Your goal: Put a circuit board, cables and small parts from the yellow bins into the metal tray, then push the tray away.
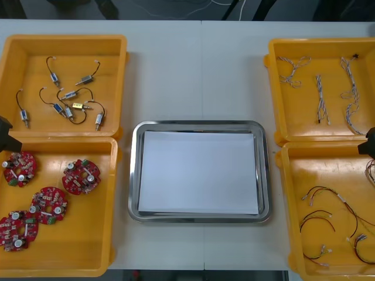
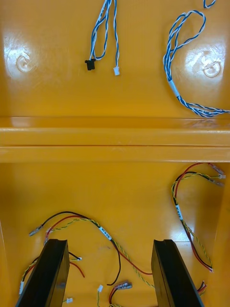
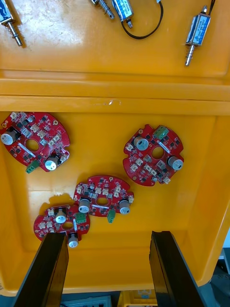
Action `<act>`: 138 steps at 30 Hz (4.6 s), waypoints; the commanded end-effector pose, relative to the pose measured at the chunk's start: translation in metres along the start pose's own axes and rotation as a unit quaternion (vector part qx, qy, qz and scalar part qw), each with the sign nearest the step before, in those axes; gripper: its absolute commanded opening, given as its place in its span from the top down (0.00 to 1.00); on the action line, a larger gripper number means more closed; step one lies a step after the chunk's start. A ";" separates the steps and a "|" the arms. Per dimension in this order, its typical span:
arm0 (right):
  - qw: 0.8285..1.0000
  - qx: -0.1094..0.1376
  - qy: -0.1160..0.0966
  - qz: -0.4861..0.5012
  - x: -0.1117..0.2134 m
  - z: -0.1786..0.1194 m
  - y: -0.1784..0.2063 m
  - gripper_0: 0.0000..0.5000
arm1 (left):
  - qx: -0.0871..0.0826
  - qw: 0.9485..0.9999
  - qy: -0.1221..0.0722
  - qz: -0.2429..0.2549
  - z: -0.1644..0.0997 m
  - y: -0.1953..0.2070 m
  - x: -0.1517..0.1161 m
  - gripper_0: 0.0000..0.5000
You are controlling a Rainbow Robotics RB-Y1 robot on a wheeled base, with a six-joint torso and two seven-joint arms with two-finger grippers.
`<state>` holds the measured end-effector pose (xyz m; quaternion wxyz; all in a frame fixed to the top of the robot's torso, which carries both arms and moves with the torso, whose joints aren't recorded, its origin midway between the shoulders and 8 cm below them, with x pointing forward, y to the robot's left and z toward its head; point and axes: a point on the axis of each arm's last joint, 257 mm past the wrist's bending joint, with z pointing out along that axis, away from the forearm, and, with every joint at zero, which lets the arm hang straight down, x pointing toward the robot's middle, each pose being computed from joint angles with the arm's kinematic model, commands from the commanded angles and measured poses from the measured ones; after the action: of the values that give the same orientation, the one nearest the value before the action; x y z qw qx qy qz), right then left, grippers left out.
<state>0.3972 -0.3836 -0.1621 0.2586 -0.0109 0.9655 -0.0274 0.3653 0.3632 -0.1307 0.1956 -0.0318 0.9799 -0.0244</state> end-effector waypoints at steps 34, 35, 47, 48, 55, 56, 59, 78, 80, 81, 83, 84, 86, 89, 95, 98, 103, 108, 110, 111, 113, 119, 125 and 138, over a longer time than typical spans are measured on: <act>0.997 0.012 0.064 -0.028 0.075 0.006 -0.014 0.00 | -0.017 0.999 -0.029 0.034 0.023 -0.006 0.034 0.00; 0.997 0.012 0.069 -0.031 0.081 0.006 -0.013 0.00 | -0.014 0.999 -0.033 0.039 0.026 -0.007 0.035 0.00; 0.997 -0.010 0.065 -0.048 0.101 0.019 -0.005 0.00 | 0.015 0.997 -0.057 0.058 0.052 -0.013 0.055 0.00; 0.997 -0.012 0.063 -0.051 0.101 0.020 -0.004 0.00 | 0.018 0.996 -0.058 0.060 0.054 -0.013 0.057 0.00; 0.993 -0.026 0.032 -0.109 0.095 0.027 0.002 0.00 | 0.022 0.994 -0.054 0.093 0.069 -0.007 0.079 0.00; 0.993 -0.026 0.028 -0.116 0.094 0.028 0.001 0.00 | 0.021 0.994 -0.054 0.096 0.071 -0.006 0.081 0.00; 0.990 -0.028 0.010 -0.137 0.091 0.031 0.002 0.00 | 0.021 0.992 -0.053 0.109 0.075 -0.004 0.088 0.00; 0.967 -0.023 -0.027 -0.251 0.096 0.069 -0.006 0.00 | 0.006 0.983 -0.057 0.173 0.114 -0.009 0.121 0.00; 0.965 -0.021 -0.026 -0.260 0.096 0.070 -0.010 0.00 | 0.005 0.982 -0.058 0.178 0.117 -0.010 0.122 0.00; 0.963 -0.021 -0.025 -0.266 0.096 0.071 -0.010 0.00 | 0.004 0.982 -0.057 0.181 0.120 -0.009 0.124 0.00; 0.963 -0.020 -0.018 -0.269 0.099 0.074 -0.013 0.00 | 0.003 0.981 -0.058 0.186 0.126 -0.008 0.126 0.00; 0.963 -0.020 -0.018 -0.269 0.099 0.074 -0.013 0.00 | 0.003 0.981 -0.058 0.186 0.126 -0.008 0.126 0.00; 0.962 -0.020 -0.015 -0.273 0.098 0.078 -0.013 0.00 | 0.005 0.980 -0.061 0.189 0.133 -0.007 0.127 0.00; 0.962 -0.026 -0.011 -0.272 0.097 0.083 -0.010 0.00 | 0.007 0.979 -0.066 0.192 0.142 -0.005 0.127 0.00; 0.963 -0.035 -0.004 -0.268 0.092 0.096 -0.006 0.00 | 0.004 0.978 -0.066 0.198 0.151 -0.003 0.132 0.00; 0.962 -0.039 0.001 -0.269 0.091 0.101 -0.003 0.00 | 0.003 0.978 -0.066 0.200 0.154 -0.003 0.135 0.00; 0.961 -0.042 0.001 -0.275 0.085 0.106 0.003 0.00 | 0.002 0.977 -0.069 0.204 0.161 -0.002 0.135 0.00; 0.957 -0.039 0.004 -0.286 0.084 0.109 0.007 0.00 | 0.004 0.976 -0.076 0.206 0.167 -0.002 0.132 0.00; 0.956 -0.035 0.009 -0.293 0.086 0.110 0.005 0.00 | 0.003 0.975 -0.075 0.207 0.168 -0.002 0.133 0.00; 0.955 -0.032 0.011 -0.294 0.086 0.110 0.003 0.00 | 0.004 0.976 -0.075 0.206 0.168 -0.002 0.133 0.00; 0.954 -0.027 0.012 -0.298 0.086 0.110 0.000 0.00 | 0.005 0.976 -0.075 0.206 0.169 -0.003 0.133 0.00; 0.949 -0.002 0.025 -0.313 0.090 0.114 -0.009 0.00 | 0.009 0.974 -0.080 0.210 0.169 -0.006 0.132 0.00; 0.952 -0.011 0.027 -0.305 0.093 0.116 -0.005 0.00 | 0.009 0.974 -0.081 0.213 0.169 -0.007 0.131 0.34; 0.958 -0.023 0.021 -0.284 0.095 0.126 -0.001 0.00 | 0.008 0.973 -0.084 0.215 0.169 -0.007 0.129 1.00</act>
<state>0.3699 -0.3952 -0.3236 0.2113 -0.2821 0.9329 -0.0746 0.3096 0.3371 -0.3384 0.2782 0.1215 0.9528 -0.0093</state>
